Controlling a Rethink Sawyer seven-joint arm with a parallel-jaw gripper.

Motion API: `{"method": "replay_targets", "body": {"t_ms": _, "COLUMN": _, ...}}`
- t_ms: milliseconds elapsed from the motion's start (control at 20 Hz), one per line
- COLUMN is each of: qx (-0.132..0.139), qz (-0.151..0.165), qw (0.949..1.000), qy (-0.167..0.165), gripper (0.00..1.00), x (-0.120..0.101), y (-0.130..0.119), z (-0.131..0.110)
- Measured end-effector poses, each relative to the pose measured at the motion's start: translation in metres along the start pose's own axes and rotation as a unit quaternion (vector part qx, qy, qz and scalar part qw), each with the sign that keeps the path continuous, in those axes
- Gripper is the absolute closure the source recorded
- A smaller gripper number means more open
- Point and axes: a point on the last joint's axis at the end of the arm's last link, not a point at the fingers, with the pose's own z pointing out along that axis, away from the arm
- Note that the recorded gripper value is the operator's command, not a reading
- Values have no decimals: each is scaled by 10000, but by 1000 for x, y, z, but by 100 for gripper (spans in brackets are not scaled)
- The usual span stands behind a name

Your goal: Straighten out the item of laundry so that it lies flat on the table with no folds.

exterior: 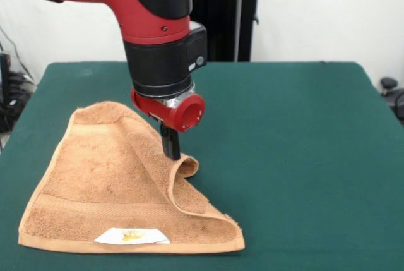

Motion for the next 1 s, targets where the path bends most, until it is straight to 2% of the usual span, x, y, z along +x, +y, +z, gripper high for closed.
{"method": "replay_targets", "body": {"t_ms": 500, "qx": -69, "qz": 167, "qw": 9996, "qy": -195, "gripper": 100, "x": -27, "y": -13, "z": -23}}
{"method": "replay_targets", "body": {"t_ms": 1000, "qx": -109, "qz": 160, "qw": 9994, "qy": -288, "gripper": 100, "x": -33, "y": -10, "z": -34}}
